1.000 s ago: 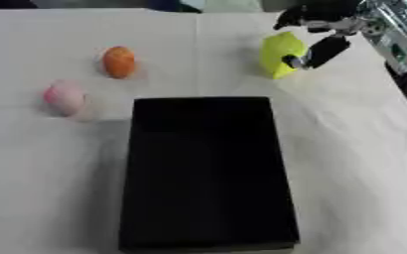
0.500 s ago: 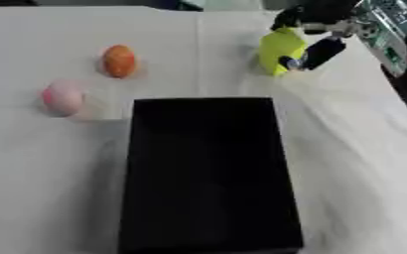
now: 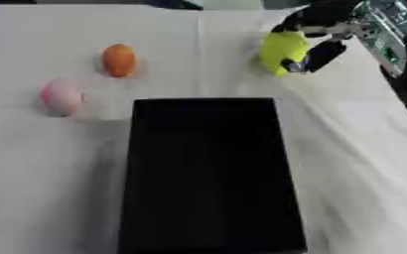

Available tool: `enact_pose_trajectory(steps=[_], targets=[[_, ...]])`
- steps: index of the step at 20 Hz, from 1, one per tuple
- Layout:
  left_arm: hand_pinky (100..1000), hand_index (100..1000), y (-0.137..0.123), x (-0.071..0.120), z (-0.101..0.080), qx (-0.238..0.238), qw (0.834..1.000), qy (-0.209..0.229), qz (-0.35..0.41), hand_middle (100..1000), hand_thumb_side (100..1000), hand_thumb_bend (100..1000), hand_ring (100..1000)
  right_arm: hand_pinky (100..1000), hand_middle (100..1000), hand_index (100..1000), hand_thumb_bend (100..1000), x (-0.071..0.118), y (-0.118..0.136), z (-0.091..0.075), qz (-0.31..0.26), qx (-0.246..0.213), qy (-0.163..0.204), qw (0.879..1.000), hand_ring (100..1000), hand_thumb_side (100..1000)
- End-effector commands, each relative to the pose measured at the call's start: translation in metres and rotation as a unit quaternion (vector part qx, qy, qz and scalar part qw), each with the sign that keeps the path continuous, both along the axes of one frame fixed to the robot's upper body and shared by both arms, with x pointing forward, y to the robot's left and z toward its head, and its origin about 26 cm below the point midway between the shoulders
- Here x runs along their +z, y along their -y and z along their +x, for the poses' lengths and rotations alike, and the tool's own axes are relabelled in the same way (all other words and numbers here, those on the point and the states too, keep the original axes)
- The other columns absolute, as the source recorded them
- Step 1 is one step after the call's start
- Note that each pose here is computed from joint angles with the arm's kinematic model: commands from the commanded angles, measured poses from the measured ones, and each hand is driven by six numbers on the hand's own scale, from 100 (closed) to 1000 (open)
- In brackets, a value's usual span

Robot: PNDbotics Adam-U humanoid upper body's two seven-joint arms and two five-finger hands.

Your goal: Pick up objects on the table and place them in the box.

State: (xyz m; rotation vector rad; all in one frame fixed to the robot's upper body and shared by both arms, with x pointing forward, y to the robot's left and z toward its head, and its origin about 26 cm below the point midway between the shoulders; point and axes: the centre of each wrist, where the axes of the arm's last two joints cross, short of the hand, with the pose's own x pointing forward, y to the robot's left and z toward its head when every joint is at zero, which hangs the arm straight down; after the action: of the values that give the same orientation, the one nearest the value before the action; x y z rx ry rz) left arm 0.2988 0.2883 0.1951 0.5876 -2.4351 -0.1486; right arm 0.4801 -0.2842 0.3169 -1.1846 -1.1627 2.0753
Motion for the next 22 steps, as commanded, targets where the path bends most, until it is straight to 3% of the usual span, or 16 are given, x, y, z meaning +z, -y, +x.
enact_pose_trajectory(steps=[1, 2, 6, 14, 22], targets=[[705, 825, 0.0, 0.009, -0.002, -0.001, 1.0, 0.015, 0.007, 776, 932, 100, 769, 895, 698, 920, 148, 0.017, 0.007, -0.006, 0.005, 0.003, 0.024, 1.0, 860, 705], [705, 823, 0.0, 0.009, -0.002, -0.001, 1.0, 0.015, 0.007, 775, 932, 100, 769, 884, 616, 852, 145, 0.018, 0.005, -0.007, 0.007, 0.006, 0.031, 0.999, 836, 710], [705, 823, 0.0, 0.009, -0.002, -0.002, 1.0, 0.014, 0.007, 775, 931, 100, 768, 864, 524, 718, 109, 0.016, 0.003, -0.007, 0.016, 0.013, 0.057, 0.998, 796, 692], [704, 821, 0.0, 0.009, -0.002, -0.004, 1.0, 0.012, 0.008, 773, 928, 100, 767, 835, 422, 537, 100, 0.021, -0.003, -0.009, 0.028, 0.02, 0.11, 0.993, 709, 663], [705, 821, -0.002, 0.007, -0.003, -0.001, 1.0, 0.007, 0.009, 774, 924, 100, 767, 833, 430, 548, 100, 0.038, -0.008, -0.017, 0.044, 0.031, 0.125, 0.991, 682, 670]])
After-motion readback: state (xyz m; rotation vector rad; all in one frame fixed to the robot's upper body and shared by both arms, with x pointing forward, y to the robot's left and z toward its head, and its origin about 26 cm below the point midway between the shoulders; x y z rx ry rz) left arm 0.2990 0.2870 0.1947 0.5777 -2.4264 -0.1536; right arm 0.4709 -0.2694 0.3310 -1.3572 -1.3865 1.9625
